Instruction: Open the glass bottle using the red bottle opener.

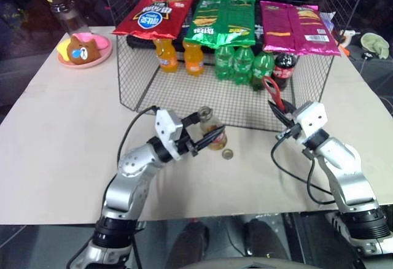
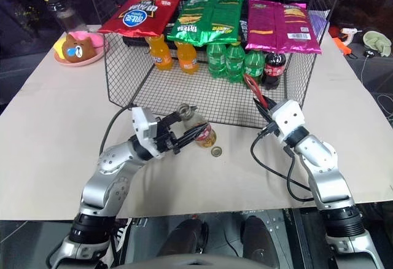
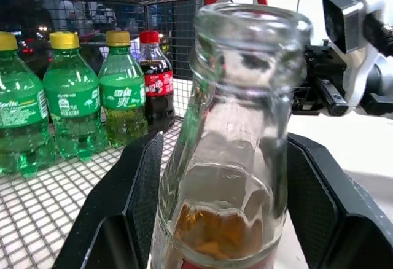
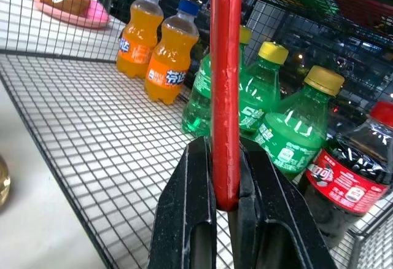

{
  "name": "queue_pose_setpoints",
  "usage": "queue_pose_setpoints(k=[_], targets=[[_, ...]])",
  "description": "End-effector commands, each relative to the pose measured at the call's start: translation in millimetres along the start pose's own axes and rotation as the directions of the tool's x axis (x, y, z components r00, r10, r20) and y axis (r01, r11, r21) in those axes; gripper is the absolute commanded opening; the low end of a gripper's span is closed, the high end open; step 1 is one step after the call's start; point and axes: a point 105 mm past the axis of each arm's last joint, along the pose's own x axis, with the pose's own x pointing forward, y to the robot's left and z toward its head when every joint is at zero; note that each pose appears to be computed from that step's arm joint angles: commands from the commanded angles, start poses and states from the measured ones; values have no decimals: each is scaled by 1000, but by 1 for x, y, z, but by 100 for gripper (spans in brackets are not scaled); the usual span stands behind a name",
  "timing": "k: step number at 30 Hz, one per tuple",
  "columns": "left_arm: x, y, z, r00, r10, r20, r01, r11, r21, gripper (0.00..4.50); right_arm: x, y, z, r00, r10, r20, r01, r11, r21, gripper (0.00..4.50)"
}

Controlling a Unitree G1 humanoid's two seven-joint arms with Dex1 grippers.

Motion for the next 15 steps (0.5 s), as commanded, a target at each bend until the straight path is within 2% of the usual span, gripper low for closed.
queue_pose_setpoints(k=[1,15], targets=[[4,4,-1,1000,4,-3,-4,1000,10,289,0,-10,13,998,-36,44,37,999,-35,0],[9,7,4,1000,-6,13,6,1000,11,289,-2,-7,8,998,-51,30,53,998,-46,0]])
